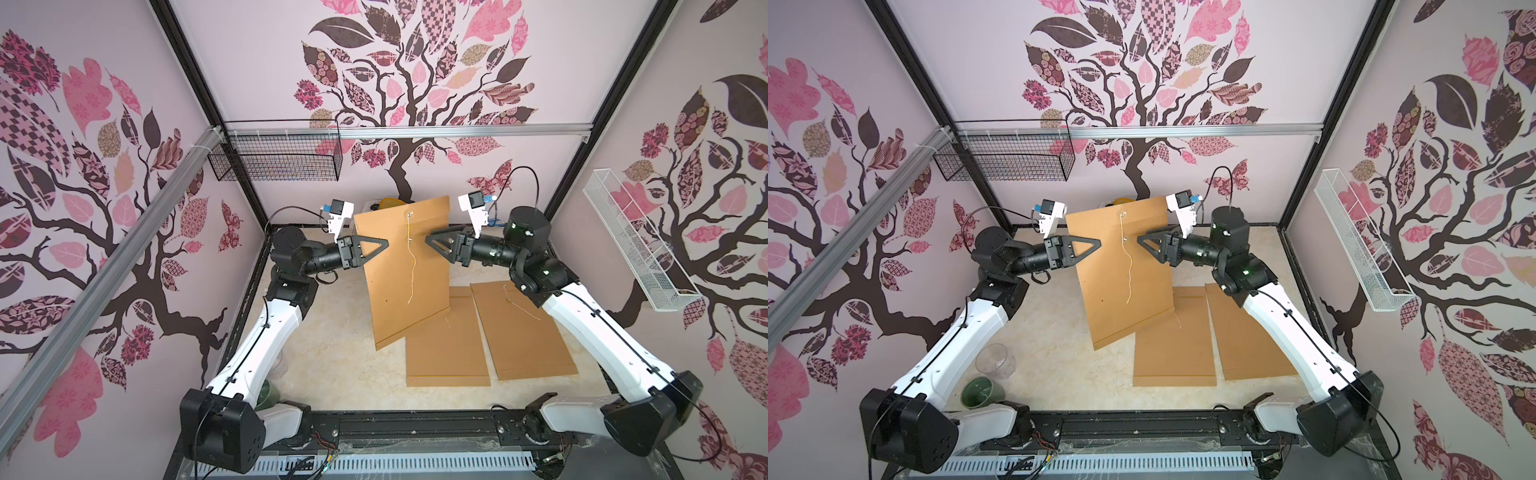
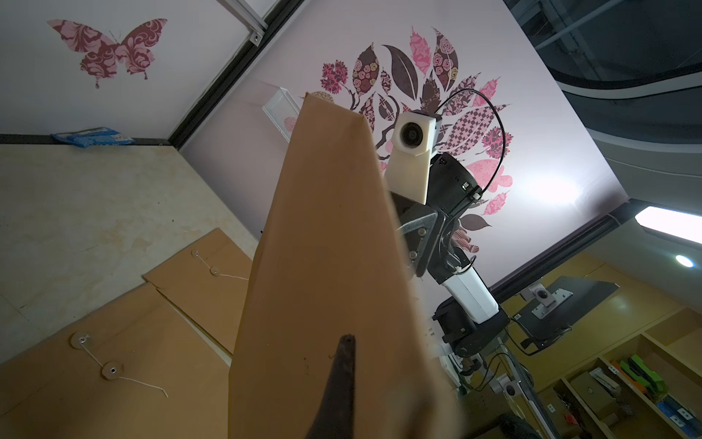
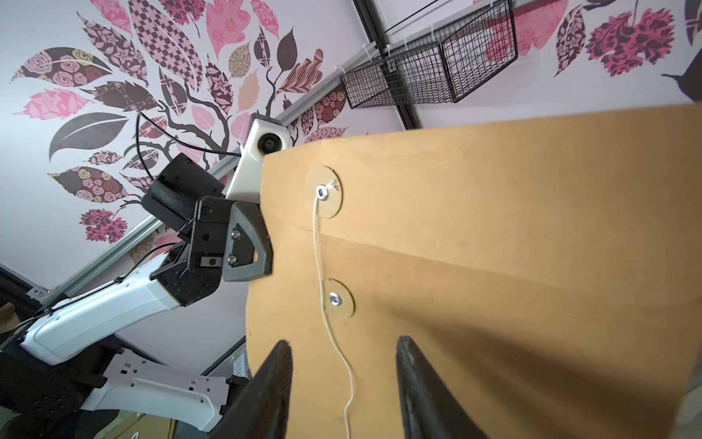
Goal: Close the mouth of the file bag
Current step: Close the file bag.
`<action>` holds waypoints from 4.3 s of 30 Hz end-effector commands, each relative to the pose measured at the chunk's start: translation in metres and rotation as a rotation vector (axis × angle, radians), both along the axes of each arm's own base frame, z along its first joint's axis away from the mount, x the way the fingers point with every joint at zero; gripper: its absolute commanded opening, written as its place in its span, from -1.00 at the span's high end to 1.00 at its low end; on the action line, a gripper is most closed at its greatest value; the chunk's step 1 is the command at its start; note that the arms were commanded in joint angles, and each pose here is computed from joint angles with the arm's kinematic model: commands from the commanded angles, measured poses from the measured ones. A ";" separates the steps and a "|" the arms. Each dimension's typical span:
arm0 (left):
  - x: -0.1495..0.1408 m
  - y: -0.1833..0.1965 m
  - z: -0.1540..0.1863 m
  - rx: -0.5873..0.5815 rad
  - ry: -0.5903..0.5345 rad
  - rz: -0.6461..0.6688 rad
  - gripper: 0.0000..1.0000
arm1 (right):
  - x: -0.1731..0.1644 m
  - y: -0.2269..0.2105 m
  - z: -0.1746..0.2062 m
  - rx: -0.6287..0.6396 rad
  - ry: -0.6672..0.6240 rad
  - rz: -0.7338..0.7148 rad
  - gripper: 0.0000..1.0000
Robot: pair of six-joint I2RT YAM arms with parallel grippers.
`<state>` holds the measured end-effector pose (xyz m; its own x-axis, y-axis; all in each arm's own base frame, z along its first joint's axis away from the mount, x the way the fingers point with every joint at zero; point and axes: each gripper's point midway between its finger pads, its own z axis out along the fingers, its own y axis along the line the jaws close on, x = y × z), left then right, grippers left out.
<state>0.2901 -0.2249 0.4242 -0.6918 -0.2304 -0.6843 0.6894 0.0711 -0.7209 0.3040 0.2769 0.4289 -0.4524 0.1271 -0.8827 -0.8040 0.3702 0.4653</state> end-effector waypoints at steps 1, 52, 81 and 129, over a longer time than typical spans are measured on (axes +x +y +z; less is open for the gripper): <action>0.001 -0.002 0.003 -0.003 -0.058 0.005 1.00 | 0.000 0.007 0.021 0.009 -0.053 -0.010 0.06; -0.018 -0.009 0.013 -0.005 -0.106 -0.010 1.00 | -0.034 0.047 -0.014 0.111 0.188 0.384 0.47; -0.006 -0.014 0.011 -0.069 -0.053 0.013 1.00 | -0.026 0.021 -0.051 -0.040 0.252 0.009 1.00; 0.003 -0.015 0.000 -0.112 0.013 0.115 1.00 | -0.028 0.033 -0.070 -0.497 0.027 -0.238 1.00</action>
<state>0.2979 -0.2432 0.4073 -0.7212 -0.3378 -0.6048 0.6221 0.0683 -0.7800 0.2797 0.3149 0.3585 -0.5124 -0.1472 -0.8460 -0.6755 0.6774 0.2913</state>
